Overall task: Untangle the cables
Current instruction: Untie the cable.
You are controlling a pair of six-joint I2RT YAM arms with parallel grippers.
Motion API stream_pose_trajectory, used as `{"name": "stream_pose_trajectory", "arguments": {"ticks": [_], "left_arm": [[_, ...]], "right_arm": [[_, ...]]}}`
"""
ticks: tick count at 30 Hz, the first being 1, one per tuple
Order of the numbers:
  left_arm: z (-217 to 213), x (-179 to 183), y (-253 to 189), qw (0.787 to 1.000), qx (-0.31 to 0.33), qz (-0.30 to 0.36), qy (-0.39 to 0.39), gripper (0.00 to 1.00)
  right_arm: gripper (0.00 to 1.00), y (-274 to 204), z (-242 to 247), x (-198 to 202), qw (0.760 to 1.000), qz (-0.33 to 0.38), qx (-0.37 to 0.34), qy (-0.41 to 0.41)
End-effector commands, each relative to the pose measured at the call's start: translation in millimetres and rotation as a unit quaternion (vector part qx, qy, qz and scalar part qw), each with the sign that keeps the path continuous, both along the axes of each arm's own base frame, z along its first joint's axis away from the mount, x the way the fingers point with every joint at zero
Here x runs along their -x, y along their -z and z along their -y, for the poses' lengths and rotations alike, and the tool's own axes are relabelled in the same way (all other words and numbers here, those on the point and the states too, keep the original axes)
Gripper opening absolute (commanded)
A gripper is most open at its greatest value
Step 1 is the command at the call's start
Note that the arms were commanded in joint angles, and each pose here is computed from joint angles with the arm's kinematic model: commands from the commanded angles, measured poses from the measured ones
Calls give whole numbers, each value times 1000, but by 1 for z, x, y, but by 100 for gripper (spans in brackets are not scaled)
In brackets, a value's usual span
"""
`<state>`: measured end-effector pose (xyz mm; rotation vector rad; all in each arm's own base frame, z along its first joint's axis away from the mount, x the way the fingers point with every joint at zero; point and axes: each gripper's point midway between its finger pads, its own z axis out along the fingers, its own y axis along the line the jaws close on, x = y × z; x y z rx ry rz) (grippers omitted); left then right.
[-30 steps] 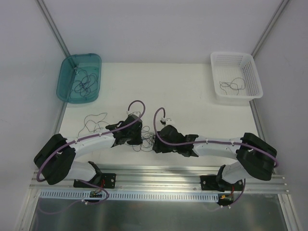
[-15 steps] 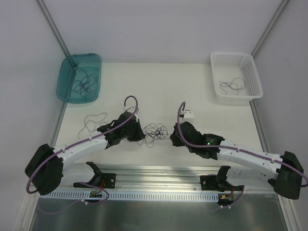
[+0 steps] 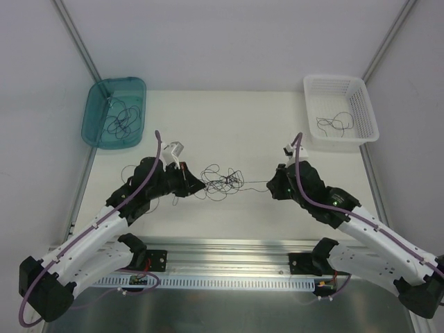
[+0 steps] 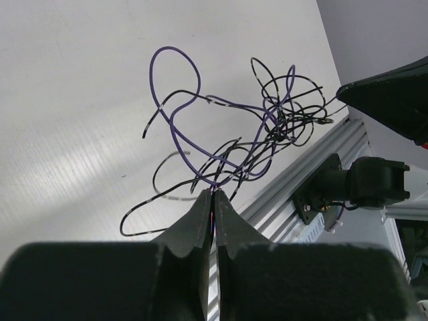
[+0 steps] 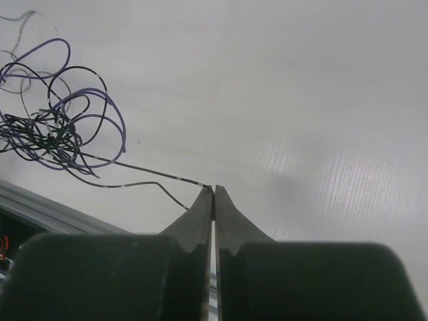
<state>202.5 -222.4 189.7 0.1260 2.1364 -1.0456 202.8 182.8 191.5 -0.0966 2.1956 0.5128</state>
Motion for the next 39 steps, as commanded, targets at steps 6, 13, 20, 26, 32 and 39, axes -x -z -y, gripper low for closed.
{"name": "stream_pose_trajectory", "arguments": {"ticks": [6, 13, 20, 26, 32, 39], "left_arm": [[-52, -7, 67, 986, -120, -54, -103, 1], [-37, 4, 84, 985, -115, -106, -67, 77], [22, 16, 45, 995, -62, -71, 32, 88], [55, 14, 54, 993, -76, -73, 46, 86], [46, 10, 60, 994, -81, -72, 4, 85], [43, 8, 77, 991, -100, -89, -9, 85]], "right_arm": [[1, 12, 20, 5, 997, -21, 67, -10], [1, 11, 2, 22, 990, -42, 78, -107], [1, 24, -25, 25, 983, -46, 84, -155], [1, -13, -42, 29, 980, -9, 77, -185], [1, -34, -41, 26, 983, 17, 82, -166], [29, 64, 3, 21, 983, -85, 156, -42]]}}
